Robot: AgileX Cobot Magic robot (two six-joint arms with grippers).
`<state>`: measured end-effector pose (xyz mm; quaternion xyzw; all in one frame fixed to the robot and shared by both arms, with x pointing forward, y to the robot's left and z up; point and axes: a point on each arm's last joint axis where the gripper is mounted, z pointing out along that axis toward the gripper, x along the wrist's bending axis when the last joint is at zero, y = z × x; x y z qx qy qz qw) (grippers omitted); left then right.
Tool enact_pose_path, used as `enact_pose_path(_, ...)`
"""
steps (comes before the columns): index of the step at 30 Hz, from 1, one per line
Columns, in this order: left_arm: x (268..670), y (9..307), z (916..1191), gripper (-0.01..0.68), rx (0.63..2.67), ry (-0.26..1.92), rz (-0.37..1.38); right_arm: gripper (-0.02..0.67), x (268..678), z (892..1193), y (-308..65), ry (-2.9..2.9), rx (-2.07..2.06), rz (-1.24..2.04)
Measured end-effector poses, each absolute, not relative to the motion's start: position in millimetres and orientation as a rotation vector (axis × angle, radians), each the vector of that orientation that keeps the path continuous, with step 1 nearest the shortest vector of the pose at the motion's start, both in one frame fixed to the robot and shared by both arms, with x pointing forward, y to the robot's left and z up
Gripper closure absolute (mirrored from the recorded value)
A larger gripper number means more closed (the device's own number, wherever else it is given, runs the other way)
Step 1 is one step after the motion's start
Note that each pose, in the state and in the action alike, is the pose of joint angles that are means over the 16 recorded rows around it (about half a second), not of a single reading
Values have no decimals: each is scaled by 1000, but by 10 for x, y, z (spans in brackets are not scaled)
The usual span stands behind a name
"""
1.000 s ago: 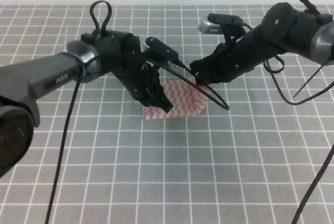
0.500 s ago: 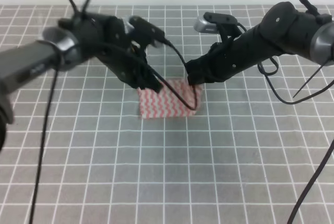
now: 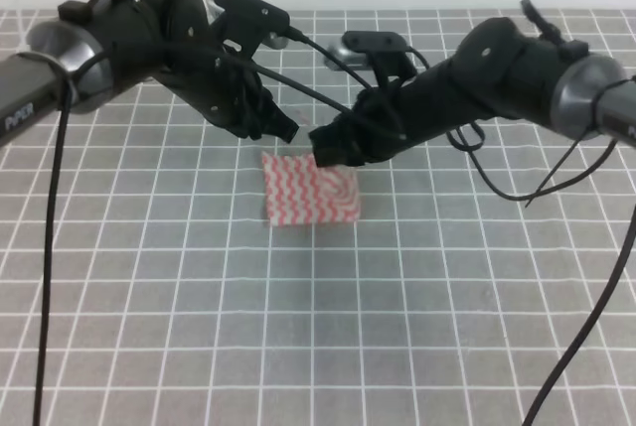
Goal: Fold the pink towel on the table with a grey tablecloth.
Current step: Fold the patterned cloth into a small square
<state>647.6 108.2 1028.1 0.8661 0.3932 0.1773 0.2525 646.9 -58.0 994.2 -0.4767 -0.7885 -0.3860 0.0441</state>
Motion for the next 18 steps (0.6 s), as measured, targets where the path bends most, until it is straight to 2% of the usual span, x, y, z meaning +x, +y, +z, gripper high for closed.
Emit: enact_pose_path(18,6484,1081,10294,673,2346,1063,498,654,6436,9615,-307,-2334,-1457,-1169)
